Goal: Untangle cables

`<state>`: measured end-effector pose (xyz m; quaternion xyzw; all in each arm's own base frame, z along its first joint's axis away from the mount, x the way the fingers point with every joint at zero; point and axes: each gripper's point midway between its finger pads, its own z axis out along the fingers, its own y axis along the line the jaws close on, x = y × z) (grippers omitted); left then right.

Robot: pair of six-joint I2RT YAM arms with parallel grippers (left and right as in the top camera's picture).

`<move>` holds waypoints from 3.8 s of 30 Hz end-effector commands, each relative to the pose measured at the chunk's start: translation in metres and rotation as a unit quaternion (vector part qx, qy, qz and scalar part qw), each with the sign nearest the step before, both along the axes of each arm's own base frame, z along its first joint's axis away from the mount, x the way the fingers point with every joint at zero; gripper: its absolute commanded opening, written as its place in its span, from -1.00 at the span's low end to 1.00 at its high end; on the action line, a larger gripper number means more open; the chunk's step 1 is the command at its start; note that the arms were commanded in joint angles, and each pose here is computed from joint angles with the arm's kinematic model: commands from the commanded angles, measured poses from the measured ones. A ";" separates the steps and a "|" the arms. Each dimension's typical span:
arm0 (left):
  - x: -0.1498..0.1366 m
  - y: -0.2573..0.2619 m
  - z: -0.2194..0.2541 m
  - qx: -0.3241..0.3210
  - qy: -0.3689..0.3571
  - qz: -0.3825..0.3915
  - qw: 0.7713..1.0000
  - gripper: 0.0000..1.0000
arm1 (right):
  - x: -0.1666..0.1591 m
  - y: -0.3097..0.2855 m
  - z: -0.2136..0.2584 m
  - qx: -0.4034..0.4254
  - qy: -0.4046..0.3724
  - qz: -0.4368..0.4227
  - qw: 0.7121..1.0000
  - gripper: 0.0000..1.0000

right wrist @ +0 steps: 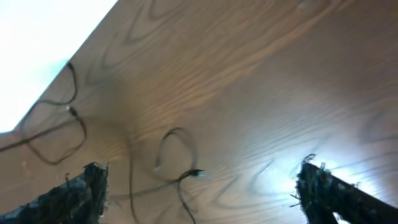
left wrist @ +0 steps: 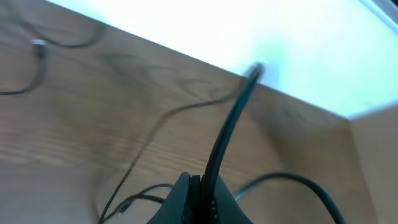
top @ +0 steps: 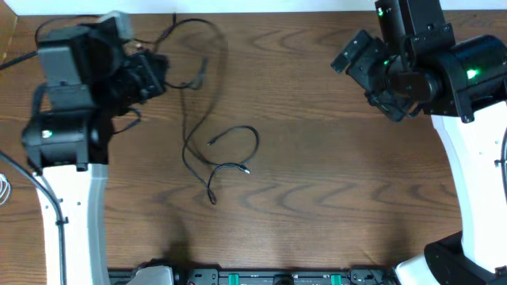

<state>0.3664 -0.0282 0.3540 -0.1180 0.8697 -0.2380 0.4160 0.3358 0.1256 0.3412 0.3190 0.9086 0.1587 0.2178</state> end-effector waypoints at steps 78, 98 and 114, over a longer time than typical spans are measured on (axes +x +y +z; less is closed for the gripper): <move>-0.014 0.117 -0.278 0.071 0.435 0.145 0.886 -0.85 | -0.010 0.033 -0.021 -0.073 0.000 0.146 0.987 0.93; 0.011 0.125 -0.223 -0.035 0.371 0.138 0.918 0.94 | -0.007 0.035 -0.019 -0.074 -0.008 0.151 0.986 0.96; -0.085 -0.018 -0.126 0.137 0.315 -0.053 0.938 0.93 | -0.005 0.036 -0.018 -0.086 -0.018 0.175 0.981 0.99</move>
